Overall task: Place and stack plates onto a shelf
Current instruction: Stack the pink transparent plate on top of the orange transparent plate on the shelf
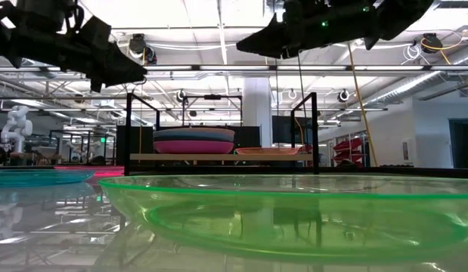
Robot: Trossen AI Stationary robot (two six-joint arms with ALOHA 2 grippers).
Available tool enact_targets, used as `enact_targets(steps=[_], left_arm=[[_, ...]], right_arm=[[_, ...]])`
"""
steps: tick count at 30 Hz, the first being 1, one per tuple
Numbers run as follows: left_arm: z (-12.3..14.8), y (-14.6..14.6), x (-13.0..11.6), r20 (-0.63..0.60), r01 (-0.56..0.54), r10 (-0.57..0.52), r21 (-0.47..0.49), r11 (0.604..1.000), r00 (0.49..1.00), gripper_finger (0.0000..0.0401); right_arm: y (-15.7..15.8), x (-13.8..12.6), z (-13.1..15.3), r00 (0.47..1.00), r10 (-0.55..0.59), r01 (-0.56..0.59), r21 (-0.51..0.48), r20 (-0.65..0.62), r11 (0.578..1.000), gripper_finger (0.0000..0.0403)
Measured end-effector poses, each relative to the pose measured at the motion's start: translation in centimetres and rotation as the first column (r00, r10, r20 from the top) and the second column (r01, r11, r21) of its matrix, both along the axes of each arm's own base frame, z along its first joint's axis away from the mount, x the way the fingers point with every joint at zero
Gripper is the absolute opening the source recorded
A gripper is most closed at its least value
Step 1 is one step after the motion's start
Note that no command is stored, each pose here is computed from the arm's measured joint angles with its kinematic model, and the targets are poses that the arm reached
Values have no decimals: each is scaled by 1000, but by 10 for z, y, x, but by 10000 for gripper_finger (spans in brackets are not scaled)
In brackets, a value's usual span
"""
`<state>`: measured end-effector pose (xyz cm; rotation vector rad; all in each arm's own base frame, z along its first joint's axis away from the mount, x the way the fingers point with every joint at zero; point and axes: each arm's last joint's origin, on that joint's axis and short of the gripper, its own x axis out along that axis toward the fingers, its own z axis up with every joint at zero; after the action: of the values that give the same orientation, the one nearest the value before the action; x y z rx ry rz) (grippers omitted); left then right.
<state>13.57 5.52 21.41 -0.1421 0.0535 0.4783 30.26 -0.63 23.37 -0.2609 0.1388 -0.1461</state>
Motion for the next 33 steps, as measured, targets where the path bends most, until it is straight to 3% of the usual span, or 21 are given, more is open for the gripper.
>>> enact_targets(steps=[10, 15, 23, 33], left_arm=[[-17, 5, 11, -141, -33, 29, -22, 999, 990, 149], [-6, 7, 10, -267, -100, 78, -67, 993, 960, 149], [1, 6, 8, -498, -220, 140, -106, 970, 856, 149], [-26, 9, 10, -739, -319, 182, -46, 947, 649, 149]], right_arm=[[2, -6, -13, 999, 6, -7, -25, -39, 1000, 96], [1, -7, -15, 999, -18, 17, -28, -44, 999, 95], [1, -7, -13, 1000, -27, 27, 24, -13, 999, 95], [1, -7, -15, 999, -32, 33, 51, -26, 998, 95]])
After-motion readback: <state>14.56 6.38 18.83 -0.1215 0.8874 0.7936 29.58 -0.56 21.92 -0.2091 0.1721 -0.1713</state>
